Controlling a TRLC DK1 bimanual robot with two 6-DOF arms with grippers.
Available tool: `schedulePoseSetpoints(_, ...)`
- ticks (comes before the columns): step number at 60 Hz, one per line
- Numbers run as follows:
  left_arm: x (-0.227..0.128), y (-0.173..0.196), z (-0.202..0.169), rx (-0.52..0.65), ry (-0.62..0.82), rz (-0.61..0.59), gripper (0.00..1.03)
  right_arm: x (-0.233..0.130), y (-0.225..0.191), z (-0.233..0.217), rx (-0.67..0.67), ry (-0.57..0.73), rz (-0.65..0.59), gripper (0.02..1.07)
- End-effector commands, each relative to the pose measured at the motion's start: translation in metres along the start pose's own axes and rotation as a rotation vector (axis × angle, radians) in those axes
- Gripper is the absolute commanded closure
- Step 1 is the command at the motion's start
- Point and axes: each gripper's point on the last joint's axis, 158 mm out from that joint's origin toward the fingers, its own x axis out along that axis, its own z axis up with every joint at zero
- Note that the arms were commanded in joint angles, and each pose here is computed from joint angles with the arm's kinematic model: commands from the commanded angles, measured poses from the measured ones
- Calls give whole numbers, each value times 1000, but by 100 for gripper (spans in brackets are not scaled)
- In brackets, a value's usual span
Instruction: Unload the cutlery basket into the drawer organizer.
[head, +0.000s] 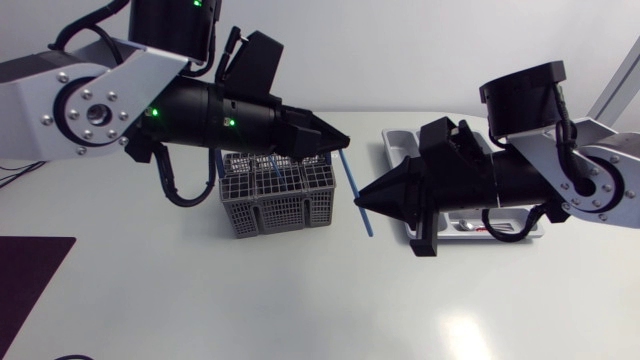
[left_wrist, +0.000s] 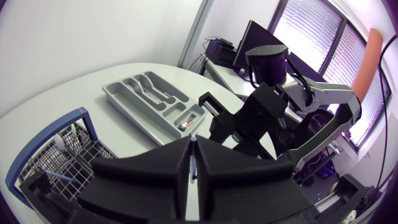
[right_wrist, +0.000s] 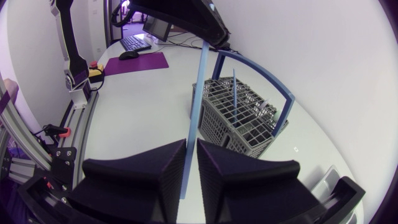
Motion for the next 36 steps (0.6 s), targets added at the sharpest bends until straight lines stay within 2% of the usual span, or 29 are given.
schedulePoseSetpoints(1, 5, -5, 6, -11, -1, -21, 99, 4, 0, 4, 25, -3, 14, 101)
schedulePoseSetpoints(8, 4, -5, 8, -9, -6, -21, 98, 4, 3, 1, 34, 5, 28, 101)
schedulePoseSetpoints(10, 3, -6, 9, -7, -9, -21, 95, 4, 5, -1, 37, 8, 33, 101)
schedulePoseSetpoints(11, 2, -6, 11, -5, -13, -20, 90, 4, 5, -1, 37, 8, 35, 101)
schedulePoseSetpoints(16, -4, -3, 22, 2, -40, -9, 54, 2, 8, -4, 33, 19, 41, 101)
schedulePoseSetpoints(21, -15, 1, 35, 8, -73, 10, 35, -1, 12, -7, 26, 25, 43, 101)
schedulePoseSetpoints(25, -26, 8, 47, 12, -106, 42, 30, -3, 12, -13, 25, 38, 42, 101)
schedulePoseSetpoints(36, -64, 44, 74, -4, -196, 157, 29, -15, -3, -30, 42, 62, -3, 101)
